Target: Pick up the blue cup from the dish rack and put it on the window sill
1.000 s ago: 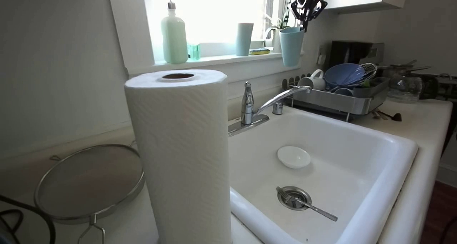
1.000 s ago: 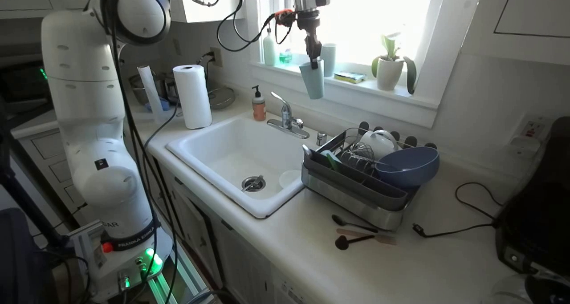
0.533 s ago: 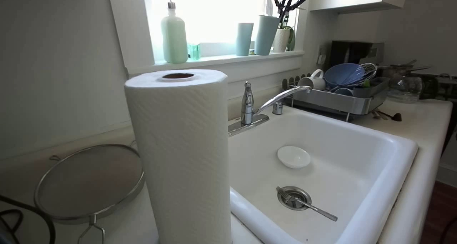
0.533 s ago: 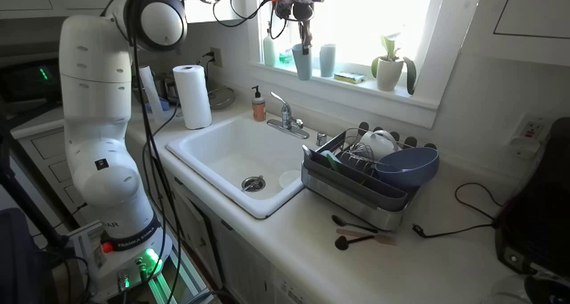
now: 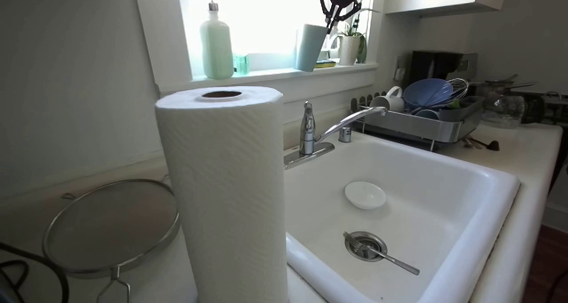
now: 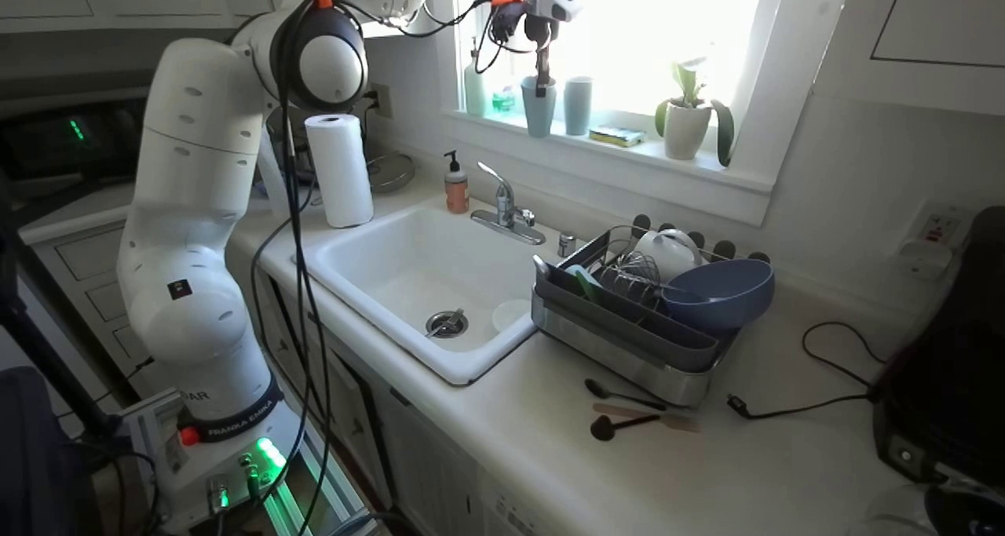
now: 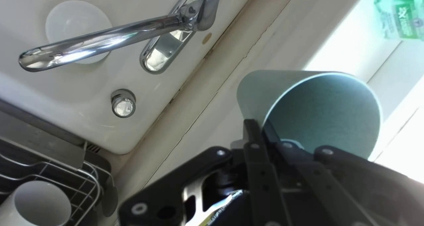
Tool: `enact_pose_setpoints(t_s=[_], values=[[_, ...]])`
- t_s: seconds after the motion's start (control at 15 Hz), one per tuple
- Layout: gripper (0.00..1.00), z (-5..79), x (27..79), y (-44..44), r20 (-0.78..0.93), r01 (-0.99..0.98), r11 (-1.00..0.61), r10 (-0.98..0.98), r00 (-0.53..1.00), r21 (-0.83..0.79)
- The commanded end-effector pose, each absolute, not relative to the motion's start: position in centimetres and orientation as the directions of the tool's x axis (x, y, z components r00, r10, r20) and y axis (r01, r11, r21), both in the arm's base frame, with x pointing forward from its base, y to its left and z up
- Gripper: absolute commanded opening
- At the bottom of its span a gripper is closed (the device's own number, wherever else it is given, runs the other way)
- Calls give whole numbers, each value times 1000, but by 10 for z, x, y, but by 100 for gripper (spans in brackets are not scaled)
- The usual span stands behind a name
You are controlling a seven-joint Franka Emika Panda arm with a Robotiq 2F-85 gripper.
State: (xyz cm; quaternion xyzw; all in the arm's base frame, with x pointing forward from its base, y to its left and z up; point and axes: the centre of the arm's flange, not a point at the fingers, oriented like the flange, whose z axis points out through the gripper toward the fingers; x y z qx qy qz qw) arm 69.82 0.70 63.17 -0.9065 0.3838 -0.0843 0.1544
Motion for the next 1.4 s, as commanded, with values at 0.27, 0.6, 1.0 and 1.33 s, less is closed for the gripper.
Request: enact_pose_setpoints(t_s=[0.27,0.6,1.0,1.33], values=[[4,634,700,8,37,-669,-655,-724,689,-351],[1,643,707,34,51,-632,-671,-700,712,-386],[1,649,723,57,99,-628,-659,-718,689,-413],[1,642,742,65,122,-634,-639,-739,662,-435]])
